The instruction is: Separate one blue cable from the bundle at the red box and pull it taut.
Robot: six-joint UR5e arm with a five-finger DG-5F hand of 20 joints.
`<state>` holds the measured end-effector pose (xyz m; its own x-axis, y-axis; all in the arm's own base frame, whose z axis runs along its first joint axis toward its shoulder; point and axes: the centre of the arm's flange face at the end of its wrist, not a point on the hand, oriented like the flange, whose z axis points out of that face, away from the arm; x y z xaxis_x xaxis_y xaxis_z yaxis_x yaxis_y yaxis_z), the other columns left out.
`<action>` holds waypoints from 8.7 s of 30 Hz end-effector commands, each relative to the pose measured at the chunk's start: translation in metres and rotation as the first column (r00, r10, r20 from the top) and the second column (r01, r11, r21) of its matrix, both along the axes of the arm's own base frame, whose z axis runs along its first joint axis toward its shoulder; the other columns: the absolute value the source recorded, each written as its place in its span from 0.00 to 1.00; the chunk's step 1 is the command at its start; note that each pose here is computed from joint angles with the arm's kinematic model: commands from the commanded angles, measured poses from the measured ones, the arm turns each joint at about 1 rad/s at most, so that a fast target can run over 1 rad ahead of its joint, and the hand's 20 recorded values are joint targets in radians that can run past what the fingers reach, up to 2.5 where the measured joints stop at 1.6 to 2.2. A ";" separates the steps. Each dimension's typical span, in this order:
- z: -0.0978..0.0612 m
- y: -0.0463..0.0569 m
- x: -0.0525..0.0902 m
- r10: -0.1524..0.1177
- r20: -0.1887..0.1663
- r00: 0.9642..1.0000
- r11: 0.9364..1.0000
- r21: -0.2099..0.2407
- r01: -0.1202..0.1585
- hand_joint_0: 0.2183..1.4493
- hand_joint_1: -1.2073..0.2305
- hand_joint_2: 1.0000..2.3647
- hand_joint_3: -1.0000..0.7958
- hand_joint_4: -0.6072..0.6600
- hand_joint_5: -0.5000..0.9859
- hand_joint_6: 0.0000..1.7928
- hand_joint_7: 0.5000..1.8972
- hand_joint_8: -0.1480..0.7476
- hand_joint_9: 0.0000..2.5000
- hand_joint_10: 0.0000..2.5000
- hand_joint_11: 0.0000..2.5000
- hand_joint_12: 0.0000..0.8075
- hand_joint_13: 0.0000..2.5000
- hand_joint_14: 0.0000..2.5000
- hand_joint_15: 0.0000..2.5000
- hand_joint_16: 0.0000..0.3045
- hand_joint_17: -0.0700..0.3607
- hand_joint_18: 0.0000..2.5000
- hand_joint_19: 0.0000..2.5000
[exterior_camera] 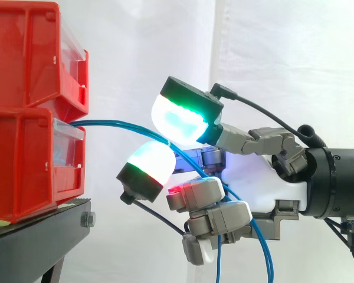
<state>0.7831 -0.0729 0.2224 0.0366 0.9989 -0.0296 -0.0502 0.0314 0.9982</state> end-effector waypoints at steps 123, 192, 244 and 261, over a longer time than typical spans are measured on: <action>0.004 -0.001 0.002 -0.008 0.009 1.000 1.000 -0.021 0.008 0.39 0.23 0.00 0.28 0.50 0.22 0.51 0.55 0.49 0.41 0.01 0.56 0.42 0.47 0.01 0.59 0.17 0.43 0.35 0.35; 0.005 -0.002 0.002 -0.006 0.010 1.000 1.000 -0.021 0.006 0.28 0.48 0.00 0.28 0.53 0.24 0.48 0.53 0.49 0.49 0.01 0.57 0.41 0.50 0.01 0.58 0.17 0.43 0.38 0.39; 0.006 -0.005 0.003 -0.009 0.013 1.000 1.000 -0.022 0.010 0.18 0.28 0.00 0.28 0.54 0.24 0.49 0.49 0.53 0.51 0.01 0.56 0.51 0.49 0.01 0.55 0.20 0.48 0.38 0.35; 0.011 -0.006 0.005 -0.009 0.022 1.000 1.000 -0.021 0.010 0.33 0.32 0.01 0.37 0.52 0.24 0.48 0.57 0.48 0.51 0.01 0.58 0.42 0.49 0.01 0.57 0.16 0.42 0.35 0.38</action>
<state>0.7877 -0.0778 0.2327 0.0464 0.9977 -0.0499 -0.0719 0.0532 0.9960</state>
